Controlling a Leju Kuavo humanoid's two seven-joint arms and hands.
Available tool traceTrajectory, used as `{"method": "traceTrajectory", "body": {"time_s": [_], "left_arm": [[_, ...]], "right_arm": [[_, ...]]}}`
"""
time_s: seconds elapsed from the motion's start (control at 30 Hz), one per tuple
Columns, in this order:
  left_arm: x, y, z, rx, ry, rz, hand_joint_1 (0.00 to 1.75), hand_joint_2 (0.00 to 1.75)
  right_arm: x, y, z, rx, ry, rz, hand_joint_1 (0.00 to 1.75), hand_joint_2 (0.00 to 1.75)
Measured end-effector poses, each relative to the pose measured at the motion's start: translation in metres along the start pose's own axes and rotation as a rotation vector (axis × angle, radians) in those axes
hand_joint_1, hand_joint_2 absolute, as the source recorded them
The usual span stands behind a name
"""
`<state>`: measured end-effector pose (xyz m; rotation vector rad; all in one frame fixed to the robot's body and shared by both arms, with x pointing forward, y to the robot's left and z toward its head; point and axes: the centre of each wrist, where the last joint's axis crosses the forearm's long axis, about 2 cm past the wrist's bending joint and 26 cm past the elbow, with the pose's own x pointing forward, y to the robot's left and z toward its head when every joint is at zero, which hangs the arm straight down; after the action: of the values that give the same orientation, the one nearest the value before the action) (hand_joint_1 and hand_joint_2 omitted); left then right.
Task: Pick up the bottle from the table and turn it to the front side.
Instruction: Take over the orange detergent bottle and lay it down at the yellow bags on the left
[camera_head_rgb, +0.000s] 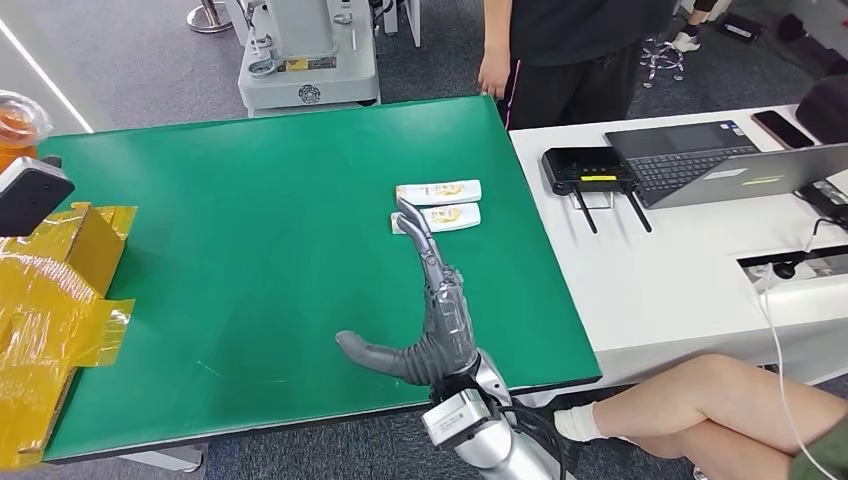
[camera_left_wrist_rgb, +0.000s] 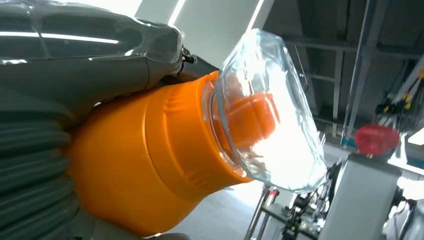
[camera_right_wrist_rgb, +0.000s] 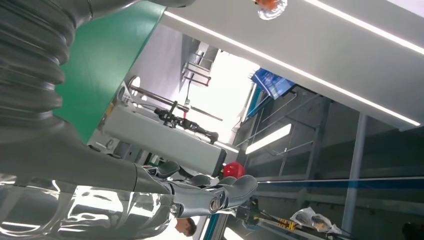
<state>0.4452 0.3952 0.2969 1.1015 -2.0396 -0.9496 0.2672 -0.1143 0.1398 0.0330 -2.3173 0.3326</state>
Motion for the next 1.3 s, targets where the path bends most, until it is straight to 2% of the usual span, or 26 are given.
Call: {"method": "traceTrajectory", "body": {"time_s": [0.17,0.3,0.53,0.63,0.8,0.97,1.13,1.3], "left_arm": [[-0.007,-0.009,0.009,-0.139,-0.017,-0.077,1.75,1.75],[-0.02,-0.021,0.026,-0.264,-0.046,-0.094,1.75,1.75],[-0.031,-0.029,0.042,-0.35,-0.033,-0.102,1.75,1.75],[-0.037,-0.033,0.05,-0.435,-0.049,-0.105,1.75,1.75],[-0.051,-0.048,0.083,-0.571,-0.049,-0.095,1.75,1.75],[-0.06,-0.063,0.118,-0.635,-0.02,-0.096,1.75,1.75],[-0.06,-0.086,0.16,-0.682,0.02,-0.138,1.75,1.75],[-0.057,-0.1,0.184,-0.73,0.047,-0.165,1.75,1.75]], "right_arm": [[0.002,0.001,0.002,0.013,-0.002,-0.005,0.0,1.75],[0.003,0.001,0.002,0.024,0.0,-0.026,0.0,1.75],[0.003,0.001,0.002,0.024,-0.001,-0.033,0.0,1.75],[0.002,0.001,0.001,0.019,-0.002,-0.05,0.0,1.75],[0.0,0.001,0.004,0.026,-0.009,-0.064,0.0,1.75],[-0.001,0.001,0.006,0.03,-0.009,-0.069,0.0,1.75],[0.0,0.003,0.007,0.043,-0.007,-0.077,0.0,1.75],[0.001,0.004,0.006,0.063,-0.006,-0.086,0.0,1.75]]}}
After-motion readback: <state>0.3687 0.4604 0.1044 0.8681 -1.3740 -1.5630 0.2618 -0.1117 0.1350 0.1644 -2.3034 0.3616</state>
